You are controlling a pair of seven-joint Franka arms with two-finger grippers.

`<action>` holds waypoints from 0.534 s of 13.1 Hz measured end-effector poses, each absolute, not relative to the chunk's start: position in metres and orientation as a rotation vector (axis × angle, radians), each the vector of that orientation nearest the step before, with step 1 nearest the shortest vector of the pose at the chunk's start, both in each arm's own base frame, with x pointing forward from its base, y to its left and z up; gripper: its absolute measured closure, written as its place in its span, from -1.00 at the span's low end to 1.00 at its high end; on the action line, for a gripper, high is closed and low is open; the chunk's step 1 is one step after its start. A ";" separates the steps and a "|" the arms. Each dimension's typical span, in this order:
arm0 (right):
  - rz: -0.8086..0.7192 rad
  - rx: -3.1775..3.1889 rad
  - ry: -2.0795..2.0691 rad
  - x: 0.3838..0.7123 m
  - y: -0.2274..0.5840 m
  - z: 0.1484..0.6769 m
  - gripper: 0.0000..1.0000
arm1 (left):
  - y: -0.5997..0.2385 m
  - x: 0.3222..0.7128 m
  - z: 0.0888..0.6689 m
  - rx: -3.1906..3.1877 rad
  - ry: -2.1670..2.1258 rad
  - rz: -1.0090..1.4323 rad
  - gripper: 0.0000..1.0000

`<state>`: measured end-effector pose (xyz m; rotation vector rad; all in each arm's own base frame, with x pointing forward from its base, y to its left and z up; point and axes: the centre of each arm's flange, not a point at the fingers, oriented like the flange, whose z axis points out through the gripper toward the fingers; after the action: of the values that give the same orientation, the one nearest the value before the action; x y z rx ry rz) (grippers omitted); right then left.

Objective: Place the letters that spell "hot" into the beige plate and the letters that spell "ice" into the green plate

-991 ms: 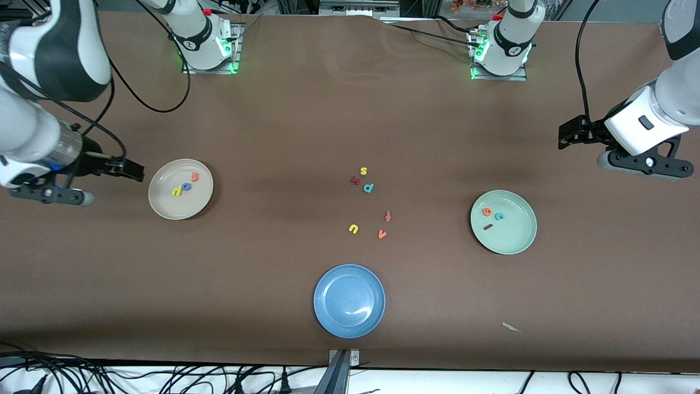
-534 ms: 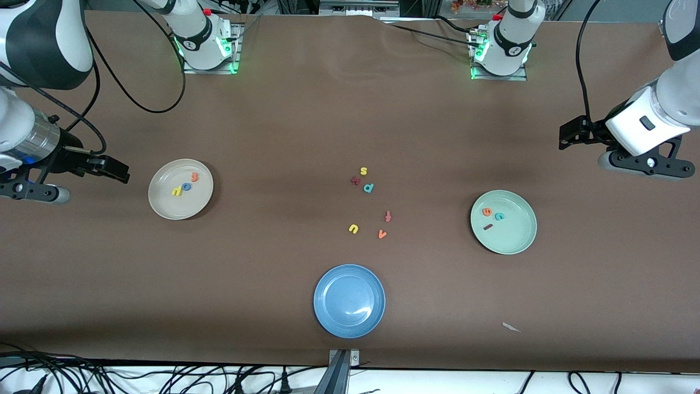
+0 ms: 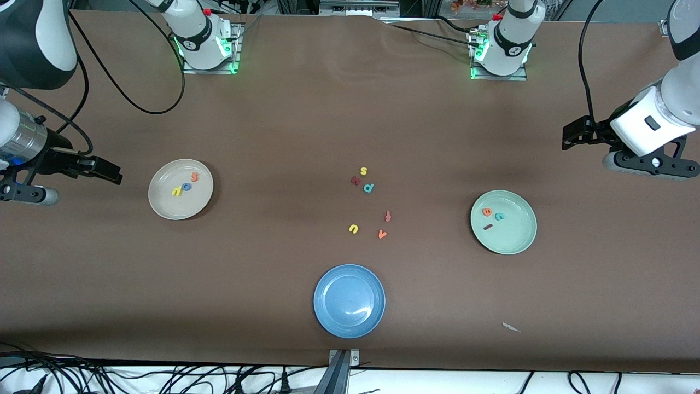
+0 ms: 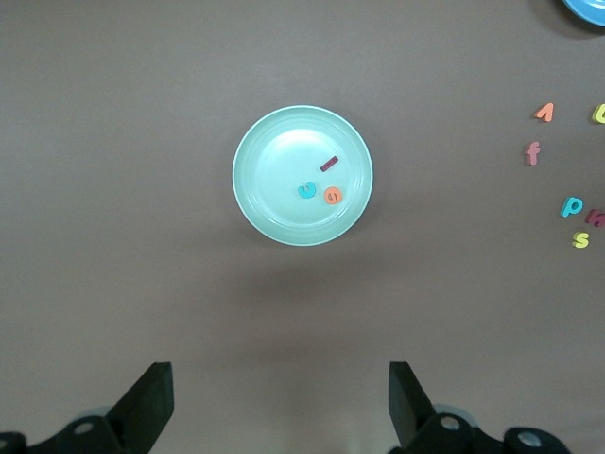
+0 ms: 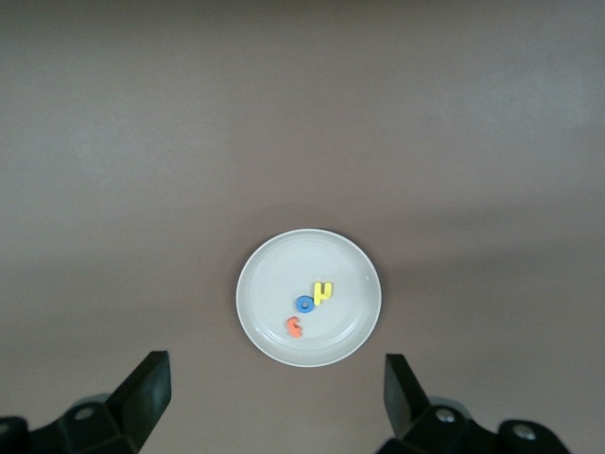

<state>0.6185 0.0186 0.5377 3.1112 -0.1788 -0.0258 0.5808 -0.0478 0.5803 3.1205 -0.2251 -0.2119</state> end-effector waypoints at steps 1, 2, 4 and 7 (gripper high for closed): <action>-0.019 3.109 -0.162 0.618 0.022 0.540 -1.00 | -0.047 0.581 0.580 3.121 -0.224 -0.212 -1.00; -0.015 3.108 -0.153 0.617 0.024 0.542 -1.00 | -0.047 0.581 0.580 3.121 -0.223 -0.212 -1.00; -0.015 3.108 -0.150 0.616 0.025 0.542 -1.00 | -0.047 0.581 0.580 3.121 -0.222 -0.212 -1.00; -0.016 3.108 -0.149 0.616 0.026 0.543 -1.00 | -0.045 0.581 0.580 3.121 -0.217 -0.212 -1.00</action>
<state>0.6161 0.0256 0.5428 3.1085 -0.1486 -0.0159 0.5810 -0.0450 0.5803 3.1211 -0.2173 -0.2118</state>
